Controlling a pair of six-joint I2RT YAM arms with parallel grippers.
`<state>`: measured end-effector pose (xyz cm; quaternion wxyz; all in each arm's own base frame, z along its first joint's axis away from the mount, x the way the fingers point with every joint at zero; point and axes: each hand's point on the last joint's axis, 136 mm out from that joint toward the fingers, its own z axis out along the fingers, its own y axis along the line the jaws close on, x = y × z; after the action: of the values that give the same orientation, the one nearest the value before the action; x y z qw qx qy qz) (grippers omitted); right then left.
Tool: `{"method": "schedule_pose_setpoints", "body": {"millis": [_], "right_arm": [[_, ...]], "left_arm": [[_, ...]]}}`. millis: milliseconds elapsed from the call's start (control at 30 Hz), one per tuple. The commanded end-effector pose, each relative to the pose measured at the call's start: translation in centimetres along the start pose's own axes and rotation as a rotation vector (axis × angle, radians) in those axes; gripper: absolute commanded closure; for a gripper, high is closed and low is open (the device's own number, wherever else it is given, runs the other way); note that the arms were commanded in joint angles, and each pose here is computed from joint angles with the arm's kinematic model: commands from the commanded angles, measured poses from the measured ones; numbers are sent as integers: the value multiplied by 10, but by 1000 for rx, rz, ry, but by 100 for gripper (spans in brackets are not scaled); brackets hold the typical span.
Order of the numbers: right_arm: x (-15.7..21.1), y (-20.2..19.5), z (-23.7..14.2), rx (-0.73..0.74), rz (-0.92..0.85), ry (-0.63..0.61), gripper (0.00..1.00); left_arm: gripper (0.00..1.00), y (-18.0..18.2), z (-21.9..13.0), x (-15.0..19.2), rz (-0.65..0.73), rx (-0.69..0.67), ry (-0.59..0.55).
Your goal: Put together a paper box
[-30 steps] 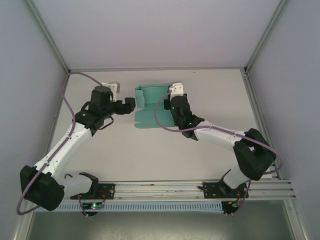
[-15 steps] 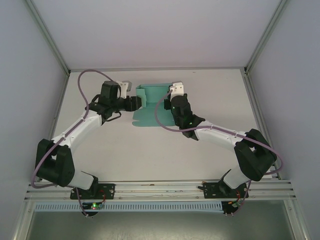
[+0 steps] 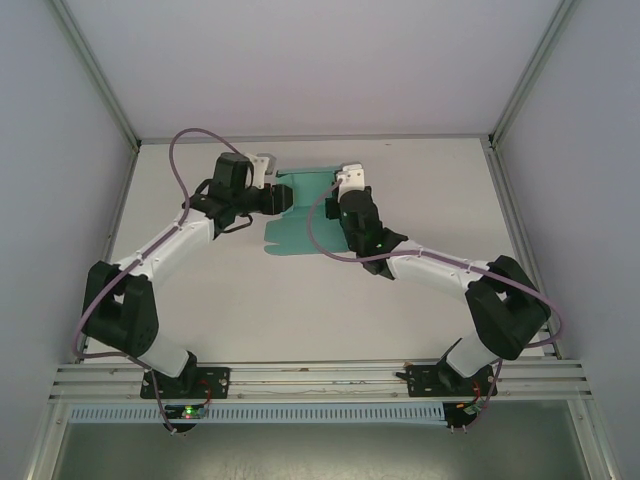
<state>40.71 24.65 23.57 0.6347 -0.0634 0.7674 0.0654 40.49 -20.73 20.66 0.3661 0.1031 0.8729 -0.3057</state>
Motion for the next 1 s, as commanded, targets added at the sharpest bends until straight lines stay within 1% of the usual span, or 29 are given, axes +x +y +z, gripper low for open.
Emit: {"method": "schedule_pose_setpoints", "body": {"millis": [0,100,200,233,333,400,433,567,633,700,800,833,867,900,967], "right_arm": [[-12,12,0,-35,19,-22,100],[-13,12,0,-33,12,-26,100],[-16,13,-2,-32,10,-32,100],[-16,13,-2,-32,8,-34,100],[-19,16,-5,-26,-2,-50,100],[-20,16,-7,-9,-14,-60,100],[-21,16,-8,1,-22,-65,100],[-23,17,-11,16,-12,-84,100],[-24,19,-11,14,-5,-90,100],[-24,20,-12,30,-9,-98,100],[-28,20,-14,51,-6,-122,100],[-29,20,-13,55,-4,-124,100],[-29,19,-13,61,-4,-123,100],[-29,19,-11,62,-4,-122,100],[-30,17,-9,68,-4,-121,99]], "left_arm": [[63,1,-1,-19,49,-61,-50],[75,12,2,-19,58,-141,-35],[77,19,7,-16,83,-218,-20],[77,25,8,-15,93,-267,-19],[90,45,11,-14,122,-454,-12],[100,60,9,-13,123,-584,7],[100,67,10,-12,128,-643,14],[100,83,11,-9,149,-801,24],[100,93,9,-8,126,-885,25],[100,104,2,-9,113,-989,17],[100,118,-13,-12,138,-1176,17],[100,118,-11,-12,154,-1186,32],[100,115,-6,-10,164,-1167,45],[100,108,6,-6,173,-1083,71],[100,84,30,2,171,-846,71]]}}
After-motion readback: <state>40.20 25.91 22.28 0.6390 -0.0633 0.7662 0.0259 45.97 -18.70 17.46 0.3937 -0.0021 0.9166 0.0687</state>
